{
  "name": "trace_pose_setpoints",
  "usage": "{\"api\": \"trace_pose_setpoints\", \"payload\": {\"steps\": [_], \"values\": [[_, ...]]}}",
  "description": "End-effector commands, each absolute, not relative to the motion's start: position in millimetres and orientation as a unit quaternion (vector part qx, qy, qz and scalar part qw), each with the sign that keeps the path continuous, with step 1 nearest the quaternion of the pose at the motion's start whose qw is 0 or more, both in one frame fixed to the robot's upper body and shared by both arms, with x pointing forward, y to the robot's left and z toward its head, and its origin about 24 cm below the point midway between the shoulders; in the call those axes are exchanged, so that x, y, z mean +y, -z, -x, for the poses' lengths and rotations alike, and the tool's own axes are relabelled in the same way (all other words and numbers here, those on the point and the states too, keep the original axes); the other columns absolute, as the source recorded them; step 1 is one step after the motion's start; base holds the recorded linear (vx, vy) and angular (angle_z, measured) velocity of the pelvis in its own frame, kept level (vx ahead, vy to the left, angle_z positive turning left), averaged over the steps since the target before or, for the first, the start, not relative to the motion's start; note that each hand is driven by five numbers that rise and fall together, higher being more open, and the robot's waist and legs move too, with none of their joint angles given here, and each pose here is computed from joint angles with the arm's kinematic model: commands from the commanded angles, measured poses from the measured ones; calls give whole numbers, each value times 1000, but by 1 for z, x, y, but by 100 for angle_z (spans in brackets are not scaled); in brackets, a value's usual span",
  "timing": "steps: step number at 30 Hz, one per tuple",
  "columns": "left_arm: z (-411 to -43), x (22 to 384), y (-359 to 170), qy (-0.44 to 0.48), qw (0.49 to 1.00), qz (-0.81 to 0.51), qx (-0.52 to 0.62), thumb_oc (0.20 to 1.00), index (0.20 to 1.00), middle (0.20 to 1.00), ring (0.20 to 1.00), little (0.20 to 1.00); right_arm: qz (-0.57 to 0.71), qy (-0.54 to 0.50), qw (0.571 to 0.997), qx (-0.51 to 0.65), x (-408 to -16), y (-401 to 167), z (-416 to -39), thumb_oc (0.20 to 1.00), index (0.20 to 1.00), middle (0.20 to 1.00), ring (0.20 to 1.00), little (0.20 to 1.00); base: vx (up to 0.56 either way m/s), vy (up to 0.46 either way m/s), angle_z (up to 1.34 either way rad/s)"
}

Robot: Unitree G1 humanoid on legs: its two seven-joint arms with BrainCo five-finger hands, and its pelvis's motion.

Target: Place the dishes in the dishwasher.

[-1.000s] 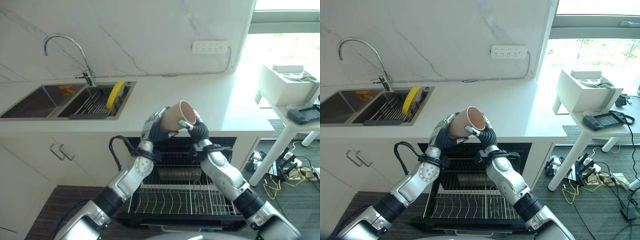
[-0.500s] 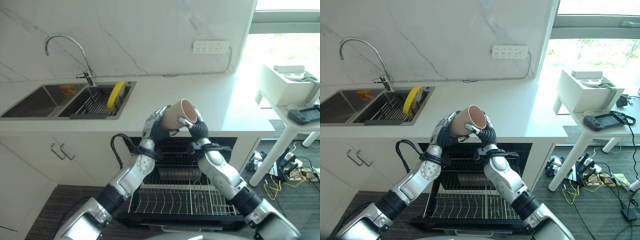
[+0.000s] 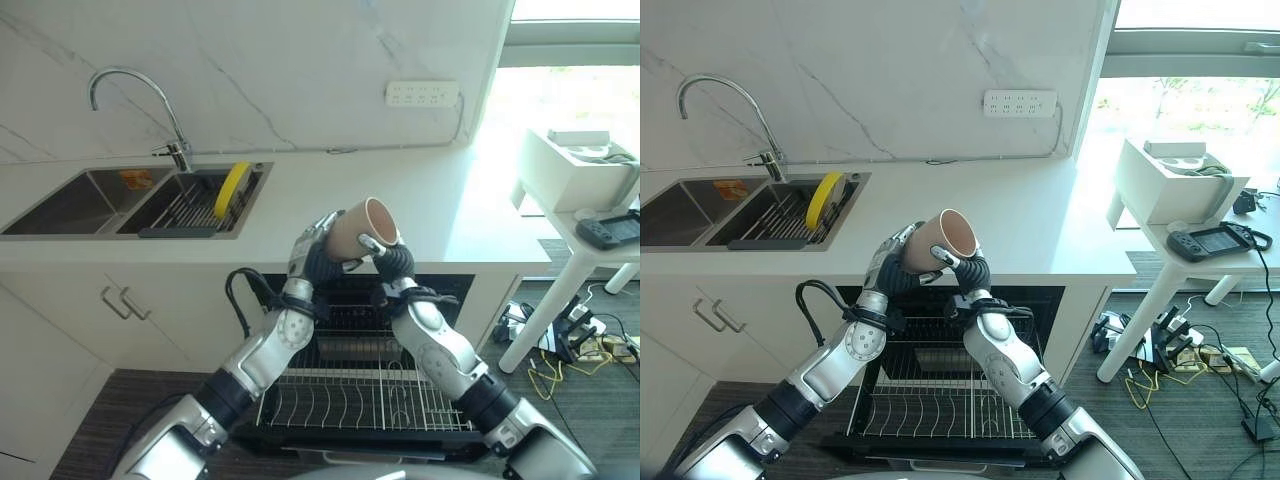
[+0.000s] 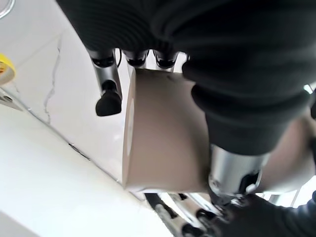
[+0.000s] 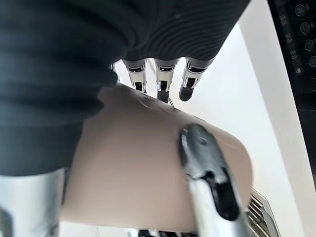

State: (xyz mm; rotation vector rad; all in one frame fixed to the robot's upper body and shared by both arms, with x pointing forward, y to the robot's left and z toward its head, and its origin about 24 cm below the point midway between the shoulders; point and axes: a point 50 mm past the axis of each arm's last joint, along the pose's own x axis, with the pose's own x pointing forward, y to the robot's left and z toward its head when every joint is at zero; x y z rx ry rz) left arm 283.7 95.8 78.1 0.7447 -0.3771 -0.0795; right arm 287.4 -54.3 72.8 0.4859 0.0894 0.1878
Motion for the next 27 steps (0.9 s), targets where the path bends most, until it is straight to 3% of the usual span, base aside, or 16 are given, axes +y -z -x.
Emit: {"api": "trace_pose_setpoints", "payload": {"steps": [1,23,24,25,27], "values": [[-301,74,-124,45,880,-360,-305,200,200,200,200,200,-303,-152,940,-31,-22,-121,-299,1000,1000,1000,1000,1000,0,0,0],[-299,71,-115,70,870,-390,-295,200,200,200,200,200,-240,-124,958,-99,-25,-133,-300,1000,1000,1000,1000,1000,0,0,0],[-299,71,-115,73,868,-392,-295,200,200,200,200,200,-228,-114,960,-114,-27,-135,-300,445,445,445,445,445,0,0,0],[-299,70,-115,75,868,-393,-296,200,200,200,200,200,-225,-107,961,-119,-28,-136,-300,200,200,200,200,200,0,0,0],[-298,70,-114,79,867,-395,-295,200,200,200,200,200,-222,-99,962,-126,-31,-138,-300,200,200,200,200,200,0,0,0]]}}
